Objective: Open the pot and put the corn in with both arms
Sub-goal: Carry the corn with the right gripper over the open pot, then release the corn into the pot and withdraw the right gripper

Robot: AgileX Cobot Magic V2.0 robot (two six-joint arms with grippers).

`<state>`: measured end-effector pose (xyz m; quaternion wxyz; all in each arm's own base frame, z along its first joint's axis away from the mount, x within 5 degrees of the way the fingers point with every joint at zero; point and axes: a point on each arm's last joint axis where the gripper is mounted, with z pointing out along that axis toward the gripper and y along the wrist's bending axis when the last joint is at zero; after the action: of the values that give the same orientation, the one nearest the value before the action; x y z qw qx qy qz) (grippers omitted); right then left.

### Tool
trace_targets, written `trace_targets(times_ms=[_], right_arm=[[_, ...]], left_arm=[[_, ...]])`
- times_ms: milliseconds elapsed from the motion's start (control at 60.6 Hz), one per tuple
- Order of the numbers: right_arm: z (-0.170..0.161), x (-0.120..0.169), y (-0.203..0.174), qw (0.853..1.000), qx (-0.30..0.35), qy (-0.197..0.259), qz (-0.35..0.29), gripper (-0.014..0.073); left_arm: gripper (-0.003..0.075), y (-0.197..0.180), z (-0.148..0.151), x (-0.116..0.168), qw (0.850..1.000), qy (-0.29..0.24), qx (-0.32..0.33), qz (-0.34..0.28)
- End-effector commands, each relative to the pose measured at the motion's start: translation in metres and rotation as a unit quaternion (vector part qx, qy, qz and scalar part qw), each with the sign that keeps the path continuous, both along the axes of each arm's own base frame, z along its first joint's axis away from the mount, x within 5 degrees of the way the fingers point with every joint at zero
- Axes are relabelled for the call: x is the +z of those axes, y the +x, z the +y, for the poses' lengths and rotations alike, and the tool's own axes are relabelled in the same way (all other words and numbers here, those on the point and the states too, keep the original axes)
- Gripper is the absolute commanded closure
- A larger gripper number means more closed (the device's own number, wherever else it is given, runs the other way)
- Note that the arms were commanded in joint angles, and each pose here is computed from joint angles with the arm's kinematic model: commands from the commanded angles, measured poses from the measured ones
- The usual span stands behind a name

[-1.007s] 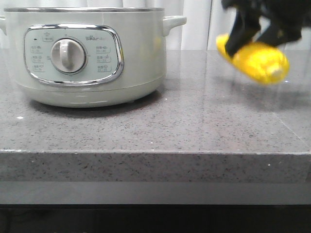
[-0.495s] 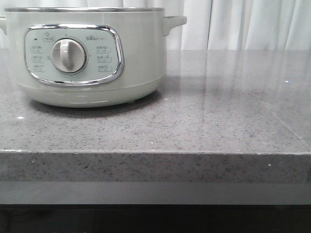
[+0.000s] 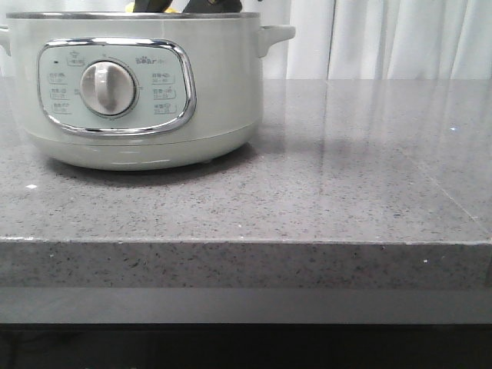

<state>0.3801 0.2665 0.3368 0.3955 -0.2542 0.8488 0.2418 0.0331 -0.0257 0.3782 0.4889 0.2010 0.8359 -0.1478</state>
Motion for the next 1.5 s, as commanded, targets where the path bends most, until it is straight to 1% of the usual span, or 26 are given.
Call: trace_targets(times_ms=[0, 116, 182, 297, 363, 396, 462, 495, 611, 677, 743, 809, 825, 842, 875, 974, 1040, 1056, 1139, 1221, 1386, 1485], right_arm=[[-0.013, 0.057, -0.012, 0.996, -0.011, 0.049, -0.077, 0.0067], [-0.024, 0.075, -0.019, 0.994, -0.017, 0.053, -0.099, 0.0068], [-0.033, 0.085, -0.022, 0.992, -0.023, 0.055, -0.107, 0.0104], [-0.059, 0.108, -0.029, 0.989, -0.043, 0.056, -0.127, 0.0302], [-0.077, 0.118, -0.031, 0.987, -0.058, 0.055, -0.137, 0.0454], [-0.084, 0.122, -0.032, 0.987, -0.064, 0.054, -0.139, 0.0515], [-0.101, 0.13, -0.034, 0.985, -0.081, 0.052, -0.143, 0.0613], [-0.11, 0.134, -0.035, 0.984, -0.09, 0.051, -0.145, 0.0636], [-0.142, 0.14, -0.04, 0.98, -0.127, 0.045, -0.149, 0.0622], [-0.163, 0.138, -0.046, 0.975, -0.155, 0.04, -0.152, 0.0617], [-0.182, 0.133, -0.055, 0.97, -0.181, 0.023, -0.162, 0.0617], [-0.198, 0.128, -0.072, 0.962, -0.203, 0.007, -0.181, 0.0622], [-0.201, 0.121, -0.075, 0.962, -0.207, 0.001, -0.179, 0.0624], [-0.205, 0.123, -0.082, 0.958, -0.213, 0.001, -0.192, 0.0624], [-0.209, 0.114, -0.09, 0.956, -0.219, -0.006, -0.194, 0.0627], [-0.219, 0.098, -0.125, 0.945, -0.237, -0.003, -0.225, 0.0665], [-0.224, 0.084, -0.149, 0.941, -0.244, 0.001, -0.236, 0.0664], [-0.225, 0.083, -0.157, 0.939, -0.245, 0.004, -0.242, 0.0664], [-0.231, 0.053, -0.192, 0.935, -0.252, 0.006, -0.248, 0.0664], [-0.238, 0.027, -0.227, 0.93, -0.258, 0.012, -0.263, 0.0664], [-0.246, -0.005, -0.279, 0.92, -0.259, 0.027, -0.294, 0.0664], [-0.249, -0.021, -0.3, 0.917, -0.257, 0.032, -0.305, 0.0664]], left_arm=[[0.0468, 0.002, -0.002, 0.021, 0.996, -0.051, -0.001, -0.067], [0.0468, 0.002, -0.002, 0.021, 0.996, -0.051, -0.001, -0.067], [0.0468, 0.002, -0.002, 0.021, 0.996, -0.051, -0.001, -0.067], [0.0468, 0.002, -0.002, 0.021, 0.996, -0.051, -0.001, -0.067], [0.0468, 0.002, -0.002, 0.021, 0.996, -0.051, -0.001, -0.067], [0.0468, 0.002, -0.002, 0.021, 0.996, -0.051, -0.001, -0.067], [0.0468, 0.002, -0.002, 0.021, 0.996, -0.051, -0.001, -0.067], [0.0468, 0.002, -0.002, 0.021, 0.996, -0.051, 0.0, -0.067], [0.0468, 0.002, -0.002, 0.021, 0.996, -0.053, 0.0, -0.066], [0.0468, 0.002, -0.002, 0.021, 0.996, -0.053, 0.0, -0.066], [0.0468, 0.002, -0.002, 0.021, 0.996, -0.053, 0.0, -0.066], [0.0468, 0.002, -0.002, 0.021, 0.996, -0.053, 0.0, -0.066], [0.0468, 0.002, -0.002, 0.021, 0.996, -0.053, 0.0, -0.066], [0.0468, 0.002, -0.002, 0.021, 0.996, -0.053, 0.0, -0.066], [0.0468, 0.002, -0.002, 0.021, 0.996, -0.053, 0.0, -0.066], [0.0468, 0.004, -0.003, 0.021, 0.997, -0.055, 0.002, -0.062], [0.0468, 0.008, -0.005, 0.021, 0.997, -0.058, 0.005, -0.052], [0.0468, 0.011, -0.006, 0.022, 0.997, -0.058, 0.006, -0.05], [0.0468, 0.025, -0.011, 0.027, 0.998, -0.051, 0.009, -0.041], [0.0468, 0.043, -0.018, 0.042, 0.998, -0.042, 0.01, -0.04], [0.0468, 0.09, -0.038, 0.07, 0.999, -0.031, 0.01, -0.021], [0.0468, 0.117, -0.049, 0.088, 0.999, -0.021, 0.004, -0.024]])
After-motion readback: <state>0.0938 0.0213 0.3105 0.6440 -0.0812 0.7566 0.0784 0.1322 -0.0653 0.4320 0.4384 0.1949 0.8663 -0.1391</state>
